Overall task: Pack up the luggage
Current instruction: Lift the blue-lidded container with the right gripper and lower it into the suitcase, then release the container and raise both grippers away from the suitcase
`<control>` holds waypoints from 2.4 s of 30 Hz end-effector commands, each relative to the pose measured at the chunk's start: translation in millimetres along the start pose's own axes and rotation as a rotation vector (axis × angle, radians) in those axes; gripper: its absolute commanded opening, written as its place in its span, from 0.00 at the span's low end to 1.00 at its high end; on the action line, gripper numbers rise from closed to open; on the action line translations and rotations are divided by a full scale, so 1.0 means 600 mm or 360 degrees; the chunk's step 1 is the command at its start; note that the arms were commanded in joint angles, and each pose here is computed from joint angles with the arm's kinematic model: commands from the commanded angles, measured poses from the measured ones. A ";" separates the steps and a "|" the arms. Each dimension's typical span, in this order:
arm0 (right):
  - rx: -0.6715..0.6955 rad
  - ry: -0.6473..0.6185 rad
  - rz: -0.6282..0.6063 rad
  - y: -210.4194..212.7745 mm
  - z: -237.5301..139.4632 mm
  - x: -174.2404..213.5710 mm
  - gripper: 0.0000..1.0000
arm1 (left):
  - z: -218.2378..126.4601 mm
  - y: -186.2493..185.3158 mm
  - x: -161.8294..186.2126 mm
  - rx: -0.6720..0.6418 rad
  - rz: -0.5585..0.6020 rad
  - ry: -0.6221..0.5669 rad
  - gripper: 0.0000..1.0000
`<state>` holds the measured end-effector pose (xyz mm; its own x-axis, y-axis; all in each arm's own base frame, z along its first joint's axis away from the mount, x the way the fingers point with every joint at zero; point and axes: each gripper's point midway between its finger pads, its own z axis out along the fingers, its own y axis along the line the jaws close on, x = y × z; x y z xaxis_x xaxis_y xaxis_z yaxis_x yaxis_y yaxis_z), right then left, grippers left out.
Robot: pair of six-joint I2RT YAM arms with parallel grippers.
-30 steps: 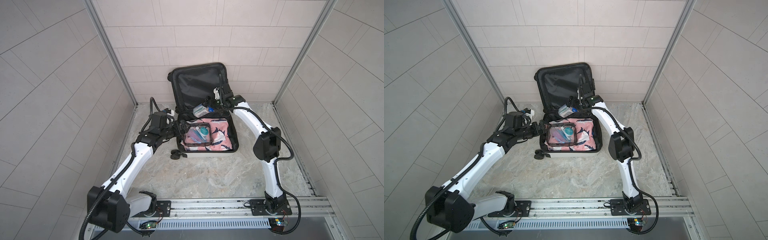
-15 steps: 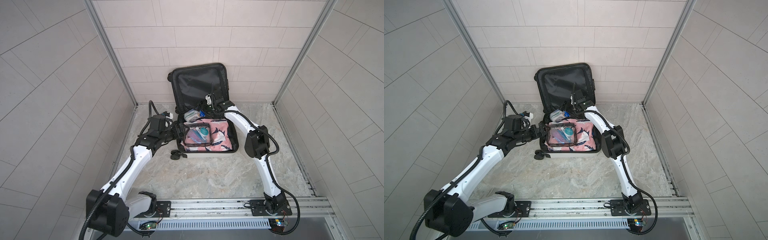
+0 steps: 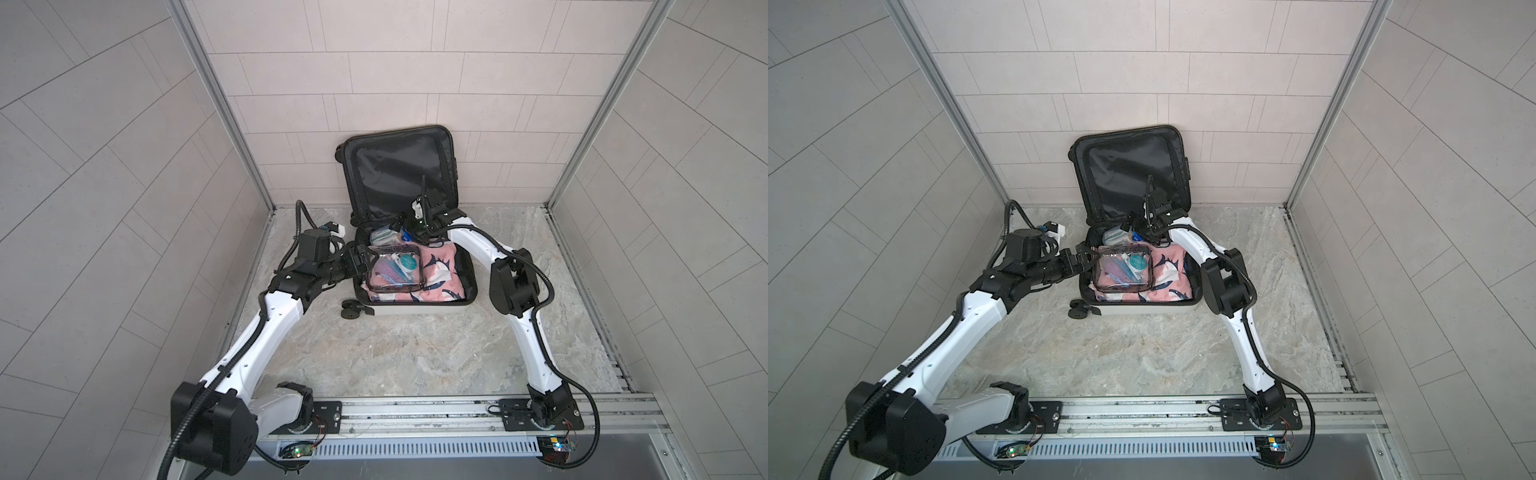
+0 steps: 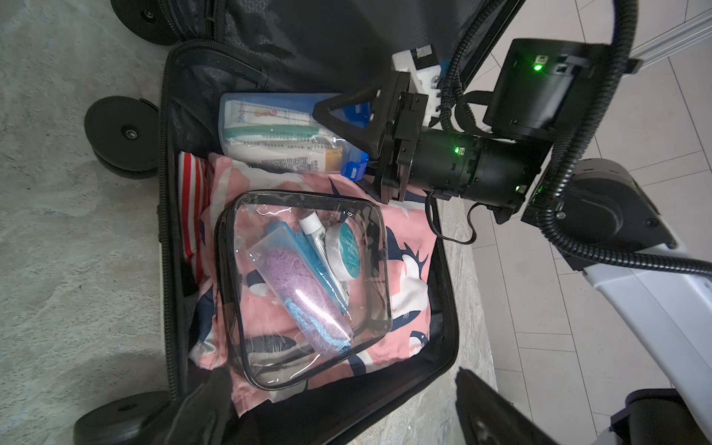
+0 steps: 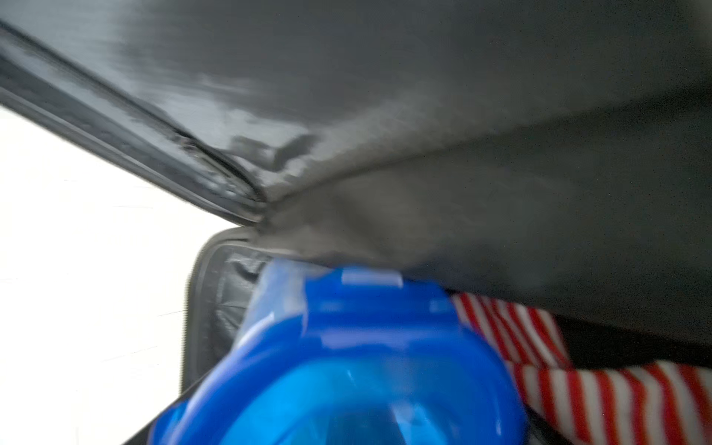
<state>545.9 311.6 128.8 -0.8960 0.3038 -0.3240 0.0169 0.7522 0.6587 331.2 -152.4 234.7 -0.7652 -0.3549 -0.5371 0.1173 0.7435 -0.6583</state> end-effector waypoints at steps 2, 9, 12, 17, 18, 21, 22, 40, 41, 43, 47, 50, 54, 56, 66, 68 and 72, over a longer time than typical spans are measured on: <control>0.0087 -0.0063 -0.0058 0.000 -0.063 -0.022 0.99 | -0.016 -0.014 -0.012 0.0033 0.0014 -0.0050 0.96; 0.0153 -0.0105 -0.0095 -0.018 -0.118 -0.031 0.99 | -0.022 -0.018 -0.014 0.0030 0.0027 -0.0054 0.96; 0.0205 -0.0139 -0.0127 -0.026 -0.146 -0.036 1.00 | -0.023 -0.019 -0.016 0.0029 0.0033 -0.0058 0.96; 0.0201 -0.0191 -0.0224 0.002 -0.183 -0.038 0.95 | -0.023 -0.021 -0.021 0.0025 0.0044 -0.0063 0.96; 0.0195 -0.0193 -0.0248 0.011 -0.186 -0.037 0.92 | -0.023 -0.021 -0.021 0.0022 0.0045 -0.0061 0.96; 0.0181 -0.0188 -0.0333 0.043 -0.183 -0.034 0.74 | -0.024 -0.020 -0.028 0.0016 0.0049 -0.0070 0.96; 0.0168 -0.0179 -0.0351 0.053 -0.178 -0.033 0.70 | -0.023 -0.020 -0.029 0.0015 0.0048 -0.0071 0.96; 0.0278 0.0056 -0.0282 -0.009 -0.030 0.025 0.43 | -0.021 -0.007 -0.028 -0.0015 0.0033 -0.0065 0.95; 0.0285 0.0058 -0.0268 -0.018 -0.027 0.031 0.43 | -0.021 -0.006 -0.029 -0.0016 0.0032 -0.0067 0.95; 0.0296 0.0048 -0.0256 -0.030 -0.024 0.036 0.43 | -0.020 -0.006 -0.031 -0.0014 0.0032 -0.0070 0.95; 0.0290 0.0040 -0.0261 -0.033 -0.021 0.036 0.43 | -0.016 -0.006 -0.032 -0.0010 0.0028 -0.0060 0.96; 0.0275 0.0033 -0.0270 -0.024 -0.027 0.025 0.43 | -0.017 -0.007 -0.040 -0.0021 0.0052 -0.0066 0.95; 0.0226 -0.0020 -0.0310 0.015 -0.062 -0.002 0.54 | -0.036 -0.006 -0.079 -0.0068 0.0093 -0.0132 0.96; 0.0211 -0.0071 -0.0346 0.038 -0.095 -0.019 0.69 | -0.047 -0.003 -0.112 -0.0072 0.0089 -0.0186 0.96; 0.0374 -0.0356 -0.0546 0.070 -0.267 -0.068 0.91 | -0.055 0.018 -0.269 -0.0089 0.0207 -0.0500 0.95; 0.0442 -0.0422 -0.0560 0.058 -0.297 -0.088 0.91 | -0.053 0.019 -0.302 -0.0087 0.0246 -0.0591 0.94; 0.0606 -0.0588 -0.0565 0.023 -0.354 -0.136 0.90 | -0.038 0.012 -0.356 -0.0040 0.0296 -0.0714 0.91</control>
<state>521.9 213.8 294.8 -0.7113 0.1474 -0.6872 -0.1101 0.9423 0.3161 459.6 -63.1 311.5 -0.5276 -0.4307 -0.7322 0.1170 0.8168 -0.5649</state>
